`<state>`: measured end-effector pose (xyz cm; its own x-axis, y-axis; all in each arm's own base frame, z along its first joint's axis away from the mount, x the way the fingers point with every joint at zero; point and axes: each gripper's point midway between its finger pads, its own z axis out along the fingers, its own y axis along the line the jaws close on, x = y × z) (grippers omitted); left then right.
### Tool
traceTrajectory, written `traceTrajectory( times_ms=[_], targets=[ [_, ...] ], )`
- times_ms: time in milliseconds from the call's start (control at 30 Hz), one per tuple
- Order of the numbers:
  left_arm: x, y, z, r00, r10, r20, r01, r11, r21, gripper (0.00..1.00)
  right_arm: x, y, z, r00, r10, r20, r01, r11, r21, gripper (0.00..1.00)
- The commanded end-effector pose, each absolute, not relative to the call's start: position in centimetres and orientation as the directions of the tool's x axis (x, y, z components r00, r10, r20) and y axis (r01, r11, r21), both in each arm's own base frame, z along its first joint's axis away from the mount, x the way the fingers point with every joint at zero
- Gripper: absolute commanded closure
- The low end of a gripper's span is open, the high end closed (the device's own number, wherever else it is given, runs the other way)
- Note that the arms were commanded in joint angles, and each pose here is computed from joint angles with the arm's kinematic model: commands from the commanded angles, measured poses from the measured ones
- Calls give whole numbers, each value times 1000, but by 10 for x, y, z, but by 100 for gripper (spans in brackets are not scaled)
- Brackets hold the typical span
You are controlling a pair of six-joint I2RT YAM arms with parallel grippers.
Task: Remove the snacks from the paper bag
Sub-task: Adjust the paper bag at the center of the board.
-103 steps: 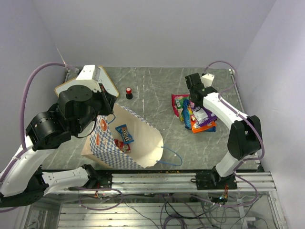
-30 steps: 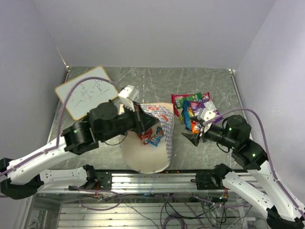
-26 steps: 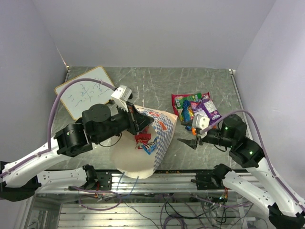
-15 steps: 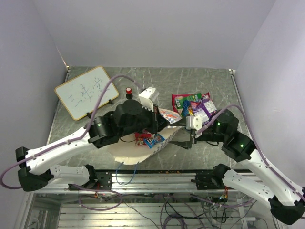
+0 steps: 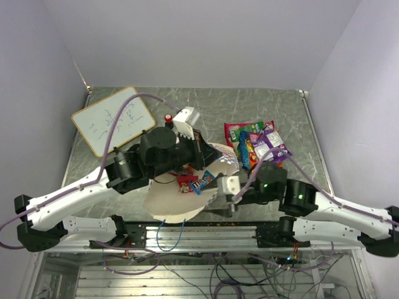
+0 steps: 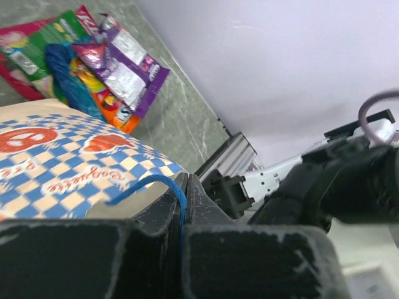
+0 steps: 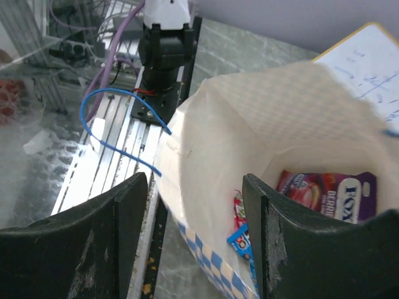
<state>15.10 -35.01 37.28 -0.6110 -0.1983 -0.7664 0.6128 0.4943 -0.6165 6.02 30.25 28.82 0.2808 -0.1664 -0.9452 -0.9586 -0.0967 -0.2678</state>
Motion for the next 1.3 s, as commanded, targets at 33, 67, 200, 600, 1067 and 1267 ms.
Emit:
traceTrajectory(
  times_ms=[33, 67, 200, 600, 1067, 1267],
  targets=[
    [162, -291, 412, -537, -364, -761, 513, 576, -637, 93, 77, 328, 256, 241, -270, -932, -958, 90, -274, 37],
    [163, -281, 414, -523, -376, -765, 501, 590, -633, 93, 85, 330, 250, 223, -292, -930, -950, 148, -274, 37],
    [160, -245, 429, -467, -404, -787, 486, 626, -610, 93, 115, 332, 236, 164, -332, -929, -903, 329, -277, 35],
    [153, -245, 440, -460, -350, -816, 542, 617, -570, 93, 150, 329, 207, 98, -410, -907, -804, 504, -315, 32],
    [143, -322, 397, -618, -303, -726, 571, 462, -679, 93, 113, 313, 201, 344, -322, -882, -872, 239, -427, 31],
    [150, -358, 411, -625, -304, -719, 600, 404, -691, 93, 99, 334, 168, 387, -309, -869, -891, 116, -438, 34]
  ],
)
